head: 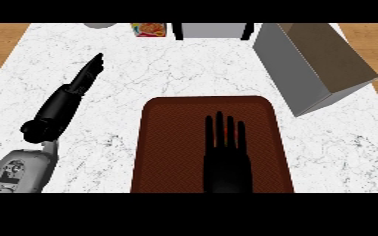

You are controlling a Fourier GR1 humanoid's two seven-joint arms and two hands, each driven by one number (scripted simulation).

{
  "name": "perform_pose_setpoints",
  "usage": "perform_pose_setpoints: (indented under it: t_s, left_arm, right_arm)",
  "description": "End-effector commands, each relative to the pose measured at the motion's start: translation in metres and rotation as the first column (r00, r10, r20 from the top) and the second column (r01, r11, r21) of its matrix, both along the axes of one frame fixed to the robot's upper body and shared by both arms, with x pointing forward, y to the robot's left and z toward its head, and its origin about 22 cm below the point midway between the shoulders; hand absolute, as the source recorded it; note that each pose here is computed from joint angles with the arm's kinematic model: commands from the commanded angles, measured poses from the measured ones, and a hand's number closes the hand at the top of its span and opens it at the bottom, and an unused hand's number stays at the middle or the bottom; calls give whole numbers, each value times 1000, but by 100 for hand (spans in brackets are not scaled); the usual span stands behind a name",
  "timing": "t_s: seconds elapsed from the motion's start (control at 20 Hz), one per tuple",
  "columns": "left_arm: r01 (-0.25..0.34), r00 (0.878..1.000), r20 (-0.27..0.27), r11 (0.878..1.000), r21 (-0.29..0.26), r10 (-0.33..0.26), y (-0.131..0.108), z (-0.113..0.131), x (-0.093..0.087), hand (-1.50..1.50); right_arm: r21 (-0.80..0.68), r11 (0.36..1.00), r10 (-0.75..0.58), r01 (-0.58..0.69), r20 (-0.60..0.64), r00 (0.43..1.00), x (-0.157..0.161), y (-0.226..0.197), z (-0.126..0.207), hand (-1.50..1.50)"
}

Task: Pick the tomato from the tray and place it in the cardboard box

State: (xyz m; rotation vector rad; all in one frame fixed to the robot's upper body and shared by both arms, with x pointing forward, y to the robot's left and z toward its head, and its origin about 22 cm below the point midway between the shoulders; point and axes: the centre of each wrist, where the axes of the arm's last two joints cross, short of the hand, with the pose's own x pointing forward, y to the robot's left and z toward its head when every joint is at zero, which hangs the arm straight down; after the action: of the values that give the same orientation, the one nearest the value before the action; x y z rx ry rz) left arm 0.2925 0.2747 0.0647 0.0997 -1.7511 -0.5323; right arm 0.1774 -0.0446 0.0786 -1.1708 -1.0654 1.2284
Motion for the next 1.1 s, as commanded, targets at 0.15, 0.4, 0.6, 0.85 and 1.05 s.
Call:
perform_pose_setpoints:
  t_s: [0.15,0.4,0.6,0.85,1.05]
  left_arm:
    - [0,1000,-4,1000,0,0,-2,0,2,0]
    - [-7,1000,-18,1000,8,7,-7,-4,5,0]
    - [-4,1000,9,1000,15,4,12,0,1,0]
    - [-17,1000,-4,1000,15,17,-11,11,-3,0]
    - [-26,1000,-8,1000,10,26,-12,-10,7,0]
  right_arm:
    - [-87,986,-145,142,-29,989,25,3,-10,-150]
    - [-41,992,-123,121,-47,991,36,-12,-16,-150]
    - [-42,993,-115,113,-53,992,30,2,-26,-150]
    - [-57,987,-156,153,-58,986,27,-7,-48,-150]
    - [-102,979,-184,177,-67,981,39,-18,-52,-150]
